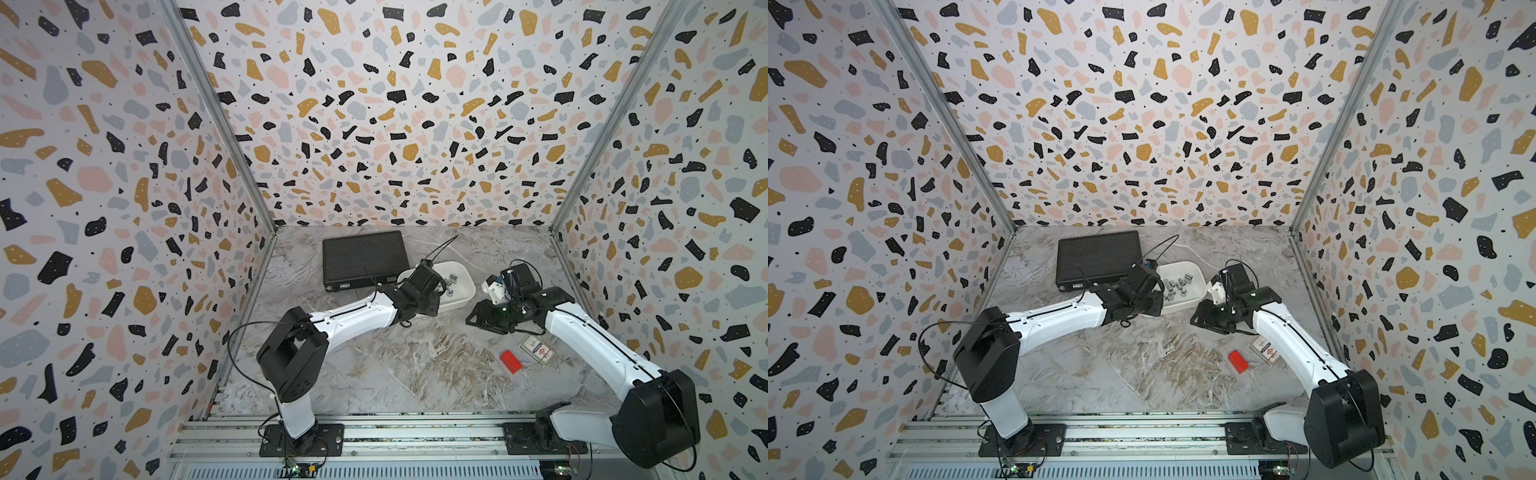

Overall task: Put the socket on the desktop into the storage box
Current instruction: Place the socket head in the storage box.

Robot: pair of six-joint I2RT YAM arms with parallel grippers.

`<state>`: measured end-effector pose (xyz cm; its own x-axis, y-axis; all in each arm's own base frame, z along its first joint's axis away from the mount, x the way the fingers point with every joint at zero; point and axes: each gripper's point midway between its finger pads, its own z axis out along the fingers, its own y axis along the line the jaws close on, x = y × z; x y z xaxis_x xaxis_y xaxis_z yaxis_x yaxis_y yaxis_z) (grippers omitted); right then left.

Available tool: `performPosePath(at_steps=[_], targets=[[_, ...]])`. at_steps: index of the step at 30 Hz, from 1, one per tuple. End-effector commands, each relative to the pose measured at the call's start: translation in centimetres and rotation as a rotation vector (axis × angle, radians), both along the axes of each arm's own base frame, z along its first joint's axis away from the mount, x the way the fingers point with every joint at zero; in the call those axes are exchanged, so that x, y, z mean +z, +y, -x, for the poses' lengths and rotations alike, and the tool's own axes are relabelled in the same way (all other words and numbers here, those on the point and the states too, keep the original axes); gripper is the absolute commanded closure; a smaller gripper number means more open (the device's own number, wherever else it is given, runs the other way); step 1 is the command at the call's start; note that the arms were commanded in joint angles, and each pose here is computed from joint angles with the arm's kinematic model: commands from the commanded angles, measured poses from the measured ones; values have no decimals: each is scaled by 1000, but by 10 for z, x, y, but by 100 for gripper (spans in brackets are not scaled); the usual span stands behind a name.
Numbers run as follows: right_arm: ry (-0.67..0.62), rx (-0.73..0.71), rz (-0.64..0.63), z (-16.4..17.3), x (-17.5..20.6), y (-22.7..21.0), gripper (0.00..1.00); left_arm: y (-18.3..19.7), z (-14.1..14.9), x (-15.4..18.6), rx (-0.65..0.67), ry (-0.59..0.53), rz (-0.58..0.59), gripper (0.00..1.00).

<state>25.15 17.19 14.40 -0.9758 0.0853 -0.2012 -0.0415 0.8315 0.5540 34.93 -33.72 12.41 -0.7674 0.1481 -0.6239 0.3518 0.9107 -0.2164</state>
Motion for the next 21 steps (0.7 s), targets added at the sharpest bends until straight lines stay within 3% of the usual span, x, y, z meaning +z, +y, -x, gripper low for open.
performPosePath(at_steps=[1,17,21], targets=[[-44,-3,-13,-8,16,0,50,-6,-19,1,-9,5,15,70],[-40,-22,-12,-7,15,-5,50,-14,-85,-44,10,72,-38,66],[-39,-26,-8,-7,14,-7,50,-15,-89,-44,10,66,-40,55]])
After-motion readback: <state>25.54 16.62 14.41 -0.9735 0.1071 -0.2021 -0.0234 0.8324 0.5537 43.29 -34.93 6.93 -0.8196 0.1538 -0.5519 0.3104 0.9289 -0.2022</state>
